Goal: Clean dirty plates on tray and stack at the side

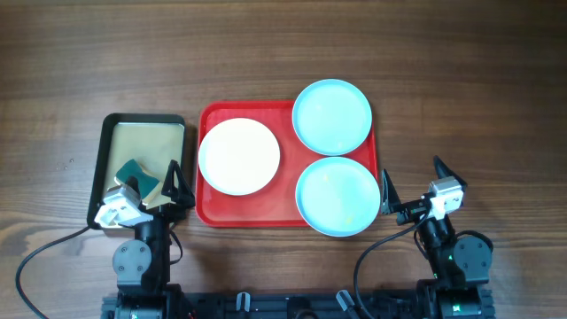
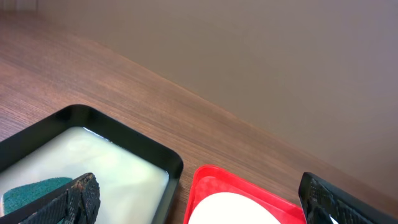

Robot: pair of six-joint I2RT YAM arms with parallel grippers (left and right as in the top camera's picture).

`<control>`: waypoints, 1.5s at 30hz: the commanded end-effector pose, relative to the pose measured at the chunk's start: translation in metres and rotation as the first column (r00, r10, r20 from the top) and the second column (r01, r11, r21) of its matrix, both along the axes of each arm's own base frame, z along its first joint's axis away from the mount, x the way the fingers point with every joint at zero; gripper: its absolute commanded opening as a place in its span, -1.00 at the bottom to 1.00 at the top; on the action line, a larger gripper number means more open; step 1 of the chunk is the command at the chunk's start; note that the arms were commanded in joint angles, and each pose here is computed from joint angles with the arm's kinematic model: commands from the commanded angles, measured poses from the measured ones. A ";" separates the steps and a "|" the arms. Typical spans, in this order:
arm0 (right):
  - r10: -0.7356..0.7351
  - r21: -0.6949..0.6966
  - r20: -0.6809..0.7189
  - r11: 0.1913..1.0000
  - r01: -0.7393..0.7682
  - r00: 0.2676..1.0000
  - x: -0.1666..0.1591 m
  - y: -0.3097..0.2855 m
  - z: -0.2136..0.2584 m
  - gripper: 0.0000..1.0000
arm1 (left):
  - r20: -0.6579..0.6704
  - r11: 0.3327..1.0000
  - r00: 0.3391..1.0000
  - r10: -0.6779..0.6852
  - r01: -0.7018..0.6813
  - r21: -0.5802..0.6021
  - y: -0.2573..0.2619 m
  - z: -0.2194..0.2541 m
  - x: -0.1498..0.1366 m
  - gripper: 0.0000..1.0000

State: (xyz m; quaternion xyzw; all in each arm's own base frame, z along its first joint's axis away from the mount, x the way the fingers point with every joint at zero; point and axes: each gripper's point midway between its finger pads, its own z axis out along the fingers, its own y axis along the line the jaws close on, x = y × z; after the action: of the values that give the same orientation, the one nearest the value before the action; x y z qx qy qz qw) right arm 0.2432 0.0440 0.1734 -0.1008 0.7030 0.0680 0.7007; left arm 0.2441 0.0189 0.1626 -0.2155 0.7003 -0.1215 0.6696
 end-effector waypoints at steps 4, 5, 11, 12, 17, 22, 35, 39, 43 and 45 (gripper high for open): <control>-0.019 -0.004 0.012 1.000 0.019 1.000 0.000 -0.003 0.002 0.99 | 0.001 1.000 1.000 0.010 -0.010 0.024 0.002 -0.001 0.000 1.00; -0.019 -0.004 0.012 1.000 0.019 1.000 0.000 -0.003 0.002 0.99 | 0.001 1.000 1.000 0.010 -0.010 0.024 0.002 -0.001 0.000 1.00; -0.019 -0.004 0.012 1.000 0.019 1.000 0.000 -0.003 0.002 0.99 | 0.001 1.000 1.000 0.010 -0.010 0.024 0.002 -0.001 0.000 1.00; -0.019 -0.004 0.012 1.000 0.019 1.000 0.000 -0.003 0.002 0.99 | 0.001 1.000 1.000 0.010 -0.010 0.024 0.002 -0.001 0.000 1.00; -0.019 -0.004 0.012 1.000 0.019 1.000 0.000 -0.003 0.002 1.00 | 0.001 1.000 1.000 0.010 -0.010 0.024 0.002 -0.001 0.000 1.00; -0.019 -0.004 0.011 1.000 0.019 1.000 0.000 -0.003 0.002 0.99 | 0.001 1.000 1.000 0.010 -0.010 0.024 0.002 -0.001 0.000 1.00; -0.059 -0.033 0.024 0.998 0.060 0.998 0.002 -0.010 0.003 0.99 | 0.001 1.000 1.000 0.010 -0.010 0.024 0.002 -0.001 0.000 1.00; -0.063 -0.012 0.089 0.998 0.064 0.994 0.001 -0.011 0.020 1.00 | 0.001 1.000 1.000 0.010 -0.010 0.024 0.002 -0.001 0.000 1.00; -0.061 0.096 0.219 0.995 0.040 0.974 -0.005 -0.011 0.058 0.99 | 0.017 1.000 1.000 0.013 -0.013 0.024 0.002 0.003 0.000 1.00; -0.039 0.094 0.263 0.995 0.014 0.964 -0.009 -0.007 0.071 0.99 | 0.037 1.000 0.999 -0.010 0.009 0.027 -0.002 0.016 -0.001 0.99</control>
State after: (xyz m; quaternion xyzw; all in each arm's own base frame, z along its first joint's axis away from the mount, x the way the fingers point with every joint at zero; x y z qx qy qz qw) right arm 0.2385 0.0363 0.2312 -0.0739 0.6177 0.0625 0.7804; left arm 0.2443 0.0189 0.1656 -0.2148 0.6962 -0.1229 0.6738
